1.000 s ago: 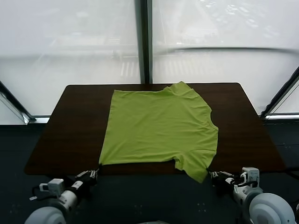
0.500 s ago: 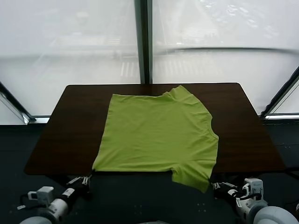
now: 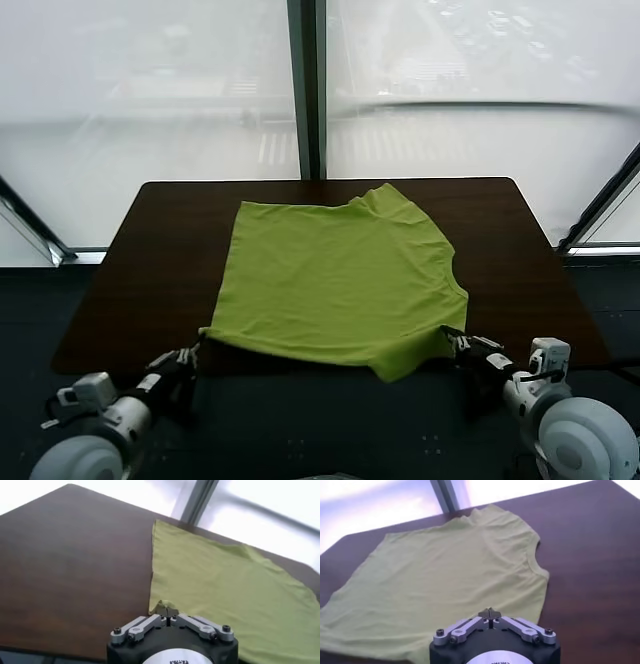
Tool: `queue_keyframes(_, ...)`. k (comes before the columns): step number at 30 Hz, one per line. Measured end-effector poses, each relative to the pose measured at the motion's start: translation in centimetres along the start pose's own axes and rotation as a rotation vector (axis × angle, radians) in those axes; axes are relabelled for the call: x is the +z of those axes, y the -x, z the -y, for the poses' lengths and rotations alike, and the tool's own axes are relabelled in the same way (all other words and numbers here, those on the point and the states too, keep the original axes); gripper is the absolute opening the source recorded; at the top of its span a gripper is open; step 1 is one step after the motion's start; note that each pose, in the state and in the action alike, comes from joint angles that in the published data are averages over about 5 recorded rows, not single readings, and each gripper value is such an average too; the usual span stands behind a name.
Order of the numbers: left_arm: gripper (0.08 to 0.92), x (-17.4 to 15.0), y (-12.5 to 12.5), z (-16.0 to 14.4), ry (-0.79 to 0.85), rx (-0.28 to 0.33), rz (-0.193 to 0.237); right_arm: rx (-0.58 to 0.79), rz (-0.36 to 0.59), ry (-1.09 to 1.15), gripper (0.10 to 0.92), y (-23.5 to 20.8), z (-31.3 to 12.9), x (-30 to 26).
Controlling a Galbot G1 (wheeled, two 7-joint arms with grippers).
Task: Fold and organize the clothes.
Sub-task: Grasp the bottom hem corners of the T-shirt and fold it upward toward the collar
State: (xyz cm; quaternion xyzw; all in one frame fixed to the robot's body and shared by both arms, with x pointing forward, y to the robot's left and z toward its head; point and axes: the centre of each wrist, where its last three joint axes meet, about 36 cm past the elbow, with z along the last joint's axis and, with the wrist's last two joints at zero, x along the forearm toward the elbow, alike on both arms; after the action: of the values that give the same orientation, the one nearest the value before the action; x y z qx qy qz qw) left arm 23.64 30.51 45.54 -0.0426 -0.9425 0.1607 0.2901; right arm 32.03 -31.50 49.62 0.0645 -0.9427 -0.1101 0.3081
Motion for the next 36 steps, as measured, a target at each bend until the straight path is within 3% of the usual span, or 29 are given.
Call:
queue_keyframes(7, 0.149, -2.3, 2.7, 0.3, -0.014, 0.026, 0.051, 0.015, 0.02, 0.015, 0.138, 3.0, 1.3, -2.4)
queue_keyframes(21, 0.149, -5.6, 7.5, 0.0, 0.017, 0.079, 0.081, -0.003, 0.103, 0.048, 0.138, 7.9, 1.5, -4.4)
queue_keyframes(36, 0.149, -6.6, 11.3, -1.3, 0.018, 0.07, 0.088, 0.014, 0.13, 0.018, 0.138, 13.7, 0.8, -4.6)
